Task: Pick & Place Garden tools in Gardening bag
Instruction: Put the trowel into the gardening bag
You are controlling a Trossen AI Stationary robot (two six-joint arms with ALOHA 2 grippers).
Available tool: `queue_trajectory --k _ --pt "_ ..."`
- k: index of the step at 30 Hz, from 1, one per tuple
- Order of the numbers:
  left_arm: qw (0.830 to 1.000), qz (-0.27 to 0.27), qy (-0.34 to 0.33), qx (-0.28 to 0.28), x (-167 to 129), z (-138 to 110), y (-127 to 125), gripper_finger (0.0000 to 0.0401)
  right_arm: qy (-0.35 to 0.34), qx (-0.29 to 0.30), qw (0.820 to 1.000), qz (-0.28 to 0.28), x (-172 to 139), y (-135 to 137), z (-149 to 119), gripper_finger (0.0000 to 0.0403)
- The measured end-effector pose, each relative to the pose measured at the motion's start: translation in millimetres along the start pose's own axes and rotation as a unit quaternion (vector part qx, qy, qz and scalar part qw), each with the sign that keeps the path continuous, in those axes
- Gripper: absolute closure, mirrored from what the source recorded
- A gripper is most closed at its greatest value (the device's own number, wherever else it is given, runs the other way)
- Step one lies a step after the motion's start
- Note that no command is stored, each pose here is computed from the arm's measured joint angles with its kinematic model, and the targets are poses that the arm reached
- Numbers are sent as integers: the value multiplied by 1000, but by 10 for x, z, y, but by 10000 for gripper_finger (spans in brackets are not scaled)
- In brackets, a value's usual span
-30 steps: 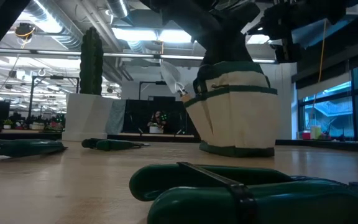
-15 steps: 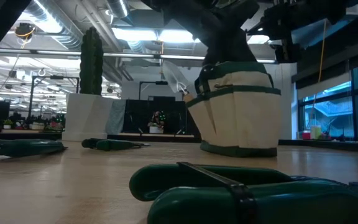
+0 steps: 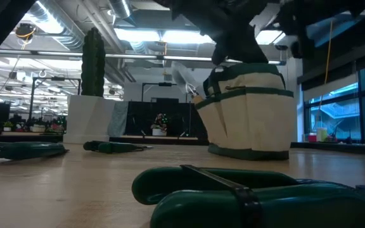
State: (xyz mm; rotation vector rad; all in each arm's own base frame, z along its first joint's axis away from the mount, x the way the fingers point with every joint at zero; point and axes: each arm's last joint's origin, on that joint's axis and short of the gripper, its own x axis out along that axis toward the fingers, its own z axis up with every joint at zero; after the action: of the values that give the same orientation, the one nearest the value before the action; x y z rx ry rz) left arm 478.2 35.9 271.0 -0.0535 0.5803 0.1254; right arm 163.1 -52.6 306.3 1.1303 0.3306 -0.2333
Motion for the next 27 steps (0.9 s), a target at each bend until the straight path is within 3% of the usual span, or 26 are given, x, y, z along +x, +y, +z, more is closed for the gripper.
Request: queue_trajectory --k 5,16,27 --pt "1000 -1 31 2 -10 -47 -4 399 45 19 996 -76 -46 -147 -109 403" --pt "993 -12 106 52 -88 -106 -56 399 69 28 991 -114 -53 -217 -158 403" --pt "993 -9 86 77 -101 -4 -13 399 54 17 991 -124 -52 -222 -147 403"
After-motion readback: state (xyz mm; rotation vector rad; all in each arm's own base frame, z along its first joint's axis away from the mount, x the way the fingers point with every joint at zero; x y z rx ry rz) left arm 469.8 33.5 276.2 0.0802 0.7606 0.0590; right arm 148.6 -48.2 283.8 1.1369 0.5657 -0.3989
